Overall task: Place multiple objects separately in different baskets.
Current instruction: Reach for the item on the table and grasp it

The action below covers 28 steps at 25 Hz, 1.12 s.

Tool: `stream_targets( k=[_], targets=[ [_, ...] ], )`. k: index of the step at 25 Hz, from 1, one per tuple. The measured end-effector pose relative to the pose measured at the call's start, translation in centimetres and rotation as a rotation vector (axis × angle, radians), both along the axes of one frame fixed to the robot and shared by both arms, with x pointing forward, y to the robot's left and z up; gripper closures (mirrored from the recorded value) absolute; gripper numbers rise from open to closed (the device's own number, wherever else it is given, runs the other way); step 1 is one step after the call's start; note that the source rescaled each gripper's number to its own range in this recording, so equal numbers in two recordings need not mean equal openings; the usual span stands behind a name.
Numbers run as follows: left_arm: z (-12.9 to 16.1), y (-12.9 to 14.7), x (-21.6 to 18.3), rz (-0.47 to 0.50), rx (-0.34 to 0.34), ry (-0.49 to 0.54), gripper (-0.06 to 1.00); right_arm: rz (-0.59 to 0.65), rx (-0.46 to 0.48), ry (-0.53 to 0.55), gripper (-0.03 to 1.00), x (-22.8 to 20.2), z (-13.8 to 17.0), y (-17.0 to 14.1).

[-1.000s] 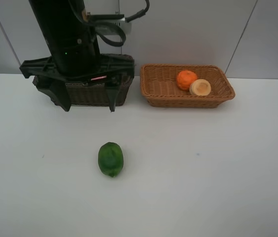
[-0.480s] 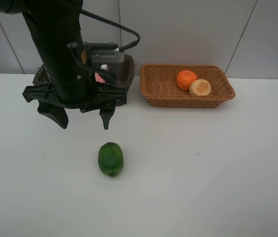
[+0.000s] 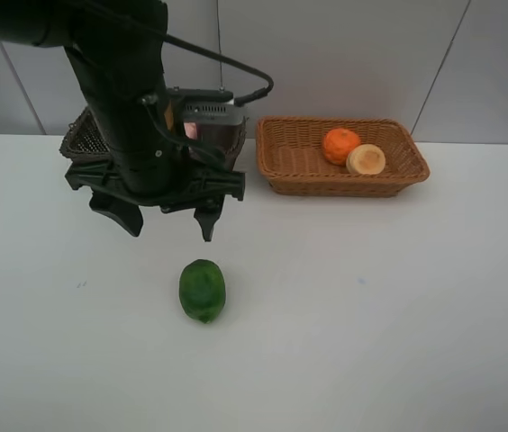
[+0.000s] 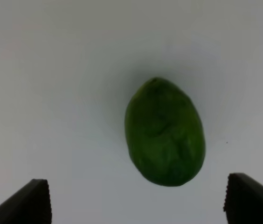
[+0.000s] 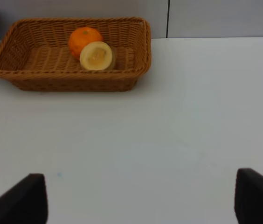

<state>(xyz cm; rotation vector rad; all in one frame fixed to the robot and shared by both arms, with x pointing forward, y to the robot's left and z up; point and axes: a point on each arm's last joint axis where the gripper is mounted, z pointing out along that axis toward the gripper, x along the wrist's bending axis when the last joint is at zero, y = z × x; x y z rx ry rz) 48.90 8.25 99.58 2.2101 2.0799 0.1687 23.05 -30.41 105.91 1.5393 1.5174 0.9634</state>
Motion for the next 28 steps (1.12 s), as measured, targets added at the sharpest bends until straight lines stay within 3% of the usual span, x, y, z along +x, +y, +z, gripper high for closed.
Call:
stream_targets(
  k=[8,17,28],
  targets=[
    [-0.1,-0.4,0.2,-0.100,-0.022,-0.022,-0.02,0.000,0.000,0.000,0.26,0.0,0.0,0.0],
    [-2.1,-1.2,0.2,-0.203,-0.008,0.056,-0.05,0.000,0.000,0.000,0.26,0.0,0.0,0.0],
    [-4.6,-1.8,0.2,-0.252,0.023,0.128,-0.05,0.000,0.000,0.000,0.26,0.0,0.0,0.0]
  ],
)
